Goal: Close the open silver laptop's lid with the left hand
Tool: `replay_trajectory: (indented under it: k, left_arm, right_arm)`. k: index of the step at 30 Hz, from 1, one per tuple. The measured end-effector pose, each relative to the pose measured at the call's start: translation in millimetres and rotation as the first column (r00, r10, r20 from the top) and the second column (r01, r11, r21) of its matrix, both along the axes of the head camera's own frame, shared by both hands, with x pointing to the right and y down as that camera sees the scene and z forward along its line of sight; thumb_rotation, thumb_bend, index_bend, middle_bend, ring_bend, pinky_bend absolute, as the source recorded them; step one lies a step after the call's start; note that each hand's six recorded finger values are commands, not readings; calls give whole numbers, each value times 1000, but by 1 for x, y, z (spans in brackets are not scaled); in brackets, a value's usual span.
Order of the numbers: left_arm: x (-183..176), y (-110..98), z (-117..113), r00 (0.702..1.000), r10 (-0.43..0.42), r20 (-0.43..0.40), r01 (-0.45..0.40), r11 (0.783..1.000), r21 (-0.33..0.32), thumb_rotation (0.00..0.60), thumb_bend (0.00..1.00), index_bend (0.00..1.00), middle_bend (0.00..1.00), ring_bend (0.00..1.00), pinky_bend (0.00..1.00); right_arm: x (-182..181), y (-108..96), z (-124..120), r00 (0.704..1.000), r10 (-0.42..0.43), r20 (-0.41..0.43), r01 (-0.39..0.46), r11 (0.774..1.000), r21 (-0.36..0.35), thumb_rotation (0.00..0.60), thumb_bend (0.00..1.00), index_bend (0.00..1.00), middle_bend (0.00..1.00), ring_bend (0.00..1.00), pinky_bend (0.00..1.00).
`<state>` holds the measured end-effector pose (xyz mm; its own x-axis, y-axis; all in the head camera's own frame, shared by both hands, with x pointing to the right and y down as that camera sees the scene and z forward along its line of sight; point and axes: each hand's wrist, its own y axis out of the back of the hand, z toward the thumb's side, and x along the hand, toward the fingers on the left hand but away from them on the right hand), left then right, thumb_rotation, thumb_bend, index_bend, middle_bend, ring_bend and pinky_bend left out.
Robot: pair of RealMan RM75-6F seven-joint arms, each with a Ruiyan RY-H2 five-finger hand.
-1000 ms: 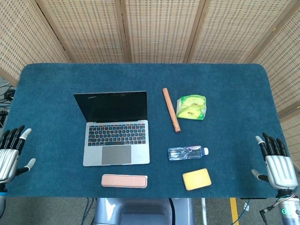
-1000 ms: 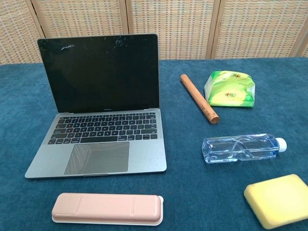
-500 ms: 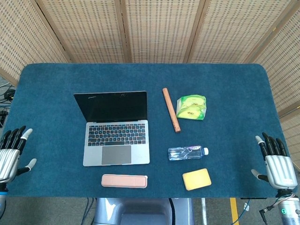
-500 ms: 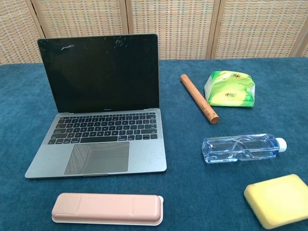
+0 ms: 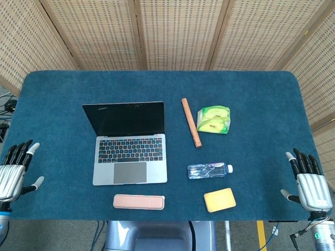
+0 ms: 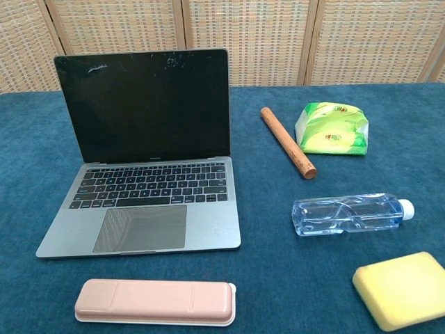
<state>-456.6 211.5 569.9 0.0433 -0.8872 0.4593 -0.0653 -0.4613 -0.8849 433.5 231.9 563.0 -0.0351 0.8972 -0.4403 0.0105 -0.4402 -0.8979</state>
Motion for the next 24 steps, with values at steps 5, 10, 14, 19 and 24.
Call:
replay_trajectory:
  k: [5, 10, 14, 19, 24]
  left_arm:
    - [10, -11, -3, 1000, 7, 5, -7, 1000, 8, 600, 287, 0, 0, 0, 0]
    - [30, -28, -8, 999, 33, 6, -33, 999, 20, 600, 290, 0, 0, 0, 0]
    - [51, -43, -8, 997, 80, -7, -80, 997, 12, 600, 293, 0, 0, 0, 0]
    - [74, -64, -6, 992, 126, -5, -126, 992, -11, 600, 295, 0, 0, 0, 0]
    - [94, -88, -5, 990, 142, -20, -142, 990, -23, 600, 296, 0, 0, 0, 0]
  right_arm:
    - [-1, 0, 1, 1000, -6, -5, 6, 1000, -6, 600, 51, 0, 0, 0, 0]
    - [-1, 0, 1, 1000, -4, -5, 4, 1000, -10, 600, 53, 0, 0, 0, 0]
    - [-1, 1, 2, 1000, -2, -6, 2, 1000, -19, 600, 53, 0, 0, 0, 0]
    - [-1, 0, 2, 1000, -1, -8, 1, 1000, -26, 600, 53, 0, 0, 0, 0]
    - [-1, -1, 1, 1000, -4, -9, 3, 1000, -11, 600, 53, 0, 0, 0, 0]
